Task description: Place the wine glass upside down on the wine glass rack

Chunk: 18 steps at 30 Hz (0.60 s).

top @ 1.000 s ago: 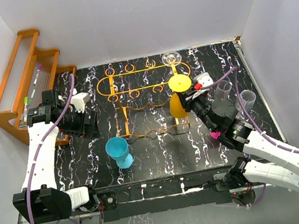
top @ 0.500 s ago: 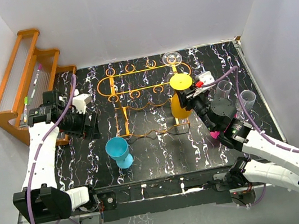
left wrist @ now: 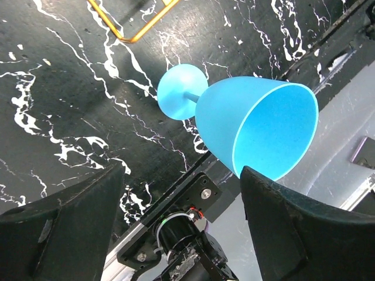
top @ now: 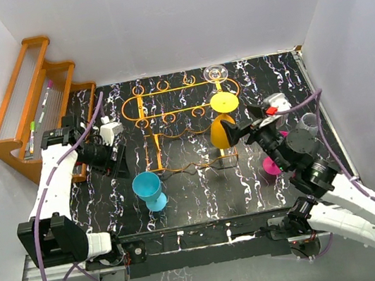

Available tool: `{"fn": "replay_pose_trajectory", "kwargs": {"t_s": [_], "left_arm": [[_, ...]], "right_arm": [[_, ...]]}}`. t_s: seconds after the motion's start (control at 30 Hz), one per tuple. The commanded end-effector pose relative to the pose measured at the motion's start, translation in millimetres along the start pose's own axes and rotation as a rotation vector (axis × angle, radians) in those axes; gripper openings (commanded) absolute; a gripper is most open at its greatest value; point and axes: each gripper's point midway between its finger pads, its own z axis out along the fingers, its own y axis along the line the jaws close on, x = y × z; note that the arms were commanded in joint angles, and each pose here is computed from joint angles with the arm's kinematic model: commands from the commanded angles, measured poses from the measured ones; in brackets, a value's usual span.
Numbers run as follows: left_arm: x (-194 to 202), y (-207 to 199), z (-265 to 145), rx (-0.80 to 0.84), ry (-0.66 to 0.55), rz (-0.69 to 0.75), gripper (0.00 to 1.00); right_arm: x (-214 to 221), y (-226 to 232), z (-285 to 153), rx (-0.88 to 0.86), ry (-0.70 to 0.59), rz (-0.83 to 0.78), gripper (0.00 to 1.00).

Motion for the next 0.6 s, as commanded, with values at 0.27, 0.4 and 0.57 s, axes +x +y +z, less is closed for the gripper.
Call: {"fn": "replay_pose_trajectory", "kwargs": {"t_s": [0.27, 0.4, 0.57], "left_arm": [[0.7, -19.1, 11.6, 0.101, 0.044, 0.039, 0.78], [0.0, -24.0, 10.0, 0.097, 0.054, 0.058, 0.78], [4.4, -8.8, 20.7, -0.002, 0.085, 0.032, 0.68]], "right_arm": [[-133.2, -37.9, -67.9, 0.094, -0.139, 0.112, 0.98], [-174.7, -40.2, -72.0, 0.1, -0.145, 0.105, 0.98], [-200.0, -41.5, -70.4, 0.116, -0.209, 0.173, 0.98]]}}
